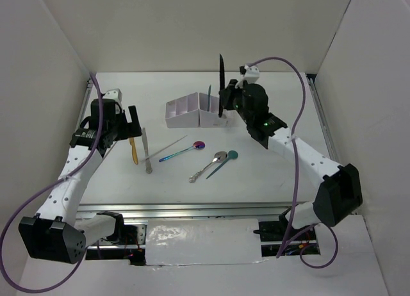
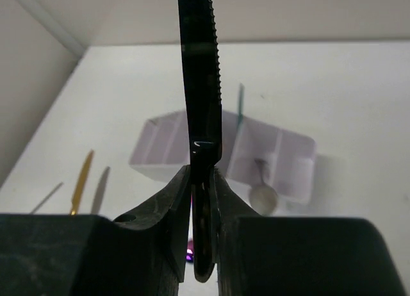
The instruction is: Sort the eating utensils into containers
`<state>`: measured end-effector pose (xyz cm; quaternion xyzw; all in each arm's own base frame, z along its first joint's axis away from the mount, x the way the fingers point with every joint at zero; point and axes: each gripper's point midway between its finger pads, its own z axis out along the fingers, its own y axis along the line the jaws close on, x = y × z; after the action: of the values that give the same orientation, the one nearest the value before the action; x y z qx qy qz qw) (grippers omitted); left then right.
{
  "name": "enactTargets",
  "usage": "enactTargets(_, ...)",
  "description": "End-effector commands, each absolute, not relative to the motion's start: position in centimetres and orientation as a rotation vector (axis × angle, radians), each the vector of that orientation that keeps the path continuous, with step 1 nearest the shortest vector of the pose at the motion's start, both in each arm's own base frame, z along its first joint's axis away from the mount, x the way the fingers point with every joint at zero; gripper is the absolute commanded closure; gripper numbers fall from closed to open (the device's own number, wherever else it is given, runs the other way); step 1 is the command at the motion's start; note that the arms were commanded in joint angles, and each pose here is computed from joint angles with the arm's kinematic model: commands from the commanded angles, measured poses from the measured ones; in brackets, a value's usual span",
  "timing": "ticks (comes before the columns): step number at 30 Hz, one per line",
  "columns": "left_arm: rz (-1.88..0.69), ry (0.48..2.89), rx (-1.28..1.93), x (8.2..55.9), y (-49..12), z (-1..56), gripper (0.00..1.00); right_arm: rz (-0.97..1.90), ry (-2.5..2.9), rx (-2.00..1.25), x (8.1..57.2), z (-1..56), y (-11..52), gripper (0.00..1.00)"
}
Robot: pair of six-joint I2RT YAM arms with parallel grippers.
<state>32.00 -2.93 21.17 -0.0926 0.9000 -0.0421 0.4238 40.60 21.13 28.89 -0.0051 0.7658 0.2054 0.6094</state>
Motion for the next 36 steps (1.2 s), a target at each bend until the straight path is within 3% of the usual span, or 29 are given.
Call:
enactTargets(1,-0.098,2.194,-0.233,32.7,-2.8,23.4,0.01,0.593,1.479,-0.093,42.3,37.1,25.2,0.95)
enactTargets(13,-0.088,2.224,-0.228,33.3,-2.7,23.3,0.01,0.625,1.42,-0.141,47.1,36.8,32.2,0.95)
enactTargets(36,-0.096,2.24,-0.225,34.0,-2.9,22.3,0.01,0.365,1.489,0.016,53.3,29.4,27.9,0.95)
